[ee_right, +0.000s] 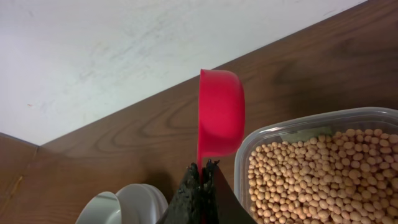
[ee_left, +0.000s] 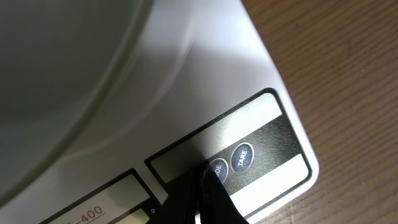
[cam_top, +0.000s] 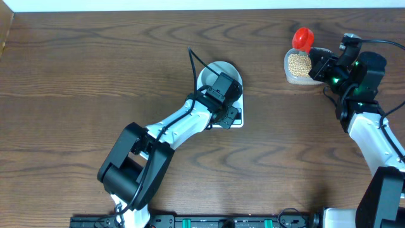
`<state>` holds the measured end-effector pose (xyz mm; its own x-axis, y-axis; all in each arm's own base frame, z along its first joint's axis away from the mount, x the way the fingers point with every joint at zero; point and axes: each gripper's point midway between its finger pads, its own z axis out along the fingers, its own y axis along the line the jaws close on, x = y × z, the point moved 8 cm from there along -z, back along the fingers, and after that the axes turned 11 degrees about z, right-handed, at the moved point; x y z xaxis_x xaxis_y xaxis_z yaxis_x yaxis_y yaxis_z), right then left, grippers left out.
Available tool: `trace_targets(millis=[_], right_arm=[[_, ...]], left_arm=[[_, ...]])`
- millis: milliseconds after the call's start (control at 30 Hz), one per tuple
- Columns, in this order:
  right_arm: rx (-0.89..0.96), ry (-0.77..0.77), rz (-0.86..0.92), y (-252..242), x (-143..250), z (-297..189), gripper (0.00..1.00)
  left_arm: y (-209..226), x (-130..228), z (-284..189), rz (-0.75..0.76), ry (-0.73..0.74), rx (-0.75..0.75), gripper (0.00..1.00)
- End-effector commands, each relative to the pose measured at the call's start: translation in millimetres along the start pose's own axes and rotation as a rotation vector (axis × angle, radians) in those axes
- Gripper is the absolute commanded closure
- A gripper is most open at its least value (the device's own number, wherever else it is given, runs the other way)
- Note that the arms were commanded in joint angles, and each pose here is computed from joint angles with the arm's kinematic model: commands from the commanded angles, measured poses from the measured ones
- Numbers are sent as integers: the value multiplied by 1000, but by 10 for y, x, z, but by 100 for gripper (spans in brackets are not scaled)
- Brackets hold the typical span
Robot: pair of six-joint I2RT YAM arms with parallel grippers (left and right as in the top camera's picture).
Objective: Scoop item into bowl and weigh 50g on scale
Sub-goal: 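Lift the left gripper up off the scale buttons, then retract the left gripper back and left away from the scale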
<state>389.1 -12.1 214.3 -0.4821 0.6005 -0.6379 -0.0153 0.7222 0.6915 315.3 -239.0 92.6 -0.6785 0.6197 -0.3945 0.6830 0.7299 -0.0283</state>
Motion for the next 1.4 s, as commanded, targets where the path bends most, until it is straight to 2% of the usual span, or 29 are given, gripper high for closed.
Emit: trace_targets(millis=[0,167,267,667,967,1367], right_arm=[[-9,-11,1,57,-51,5,99],[-9,-11,1,57,-50,5,99],[-8,-11,1,55,-51,4,99],[-9,-11,1,57,-50,5,99],[-9,-12,1,56,-52,4,99],[-17,-22,-6,71,-69,4,99]], left_arm=[[-4,-2,37,-6,10,4,93],[-3,-2,37,-8,10,3,93],[30,1,36,-65,12,-32,93],[5,20,81,-67,23,-4,93],[17,-176,-380,-45,-94,-19,93],[131,-86,-658,-42,-72,-35,92]])
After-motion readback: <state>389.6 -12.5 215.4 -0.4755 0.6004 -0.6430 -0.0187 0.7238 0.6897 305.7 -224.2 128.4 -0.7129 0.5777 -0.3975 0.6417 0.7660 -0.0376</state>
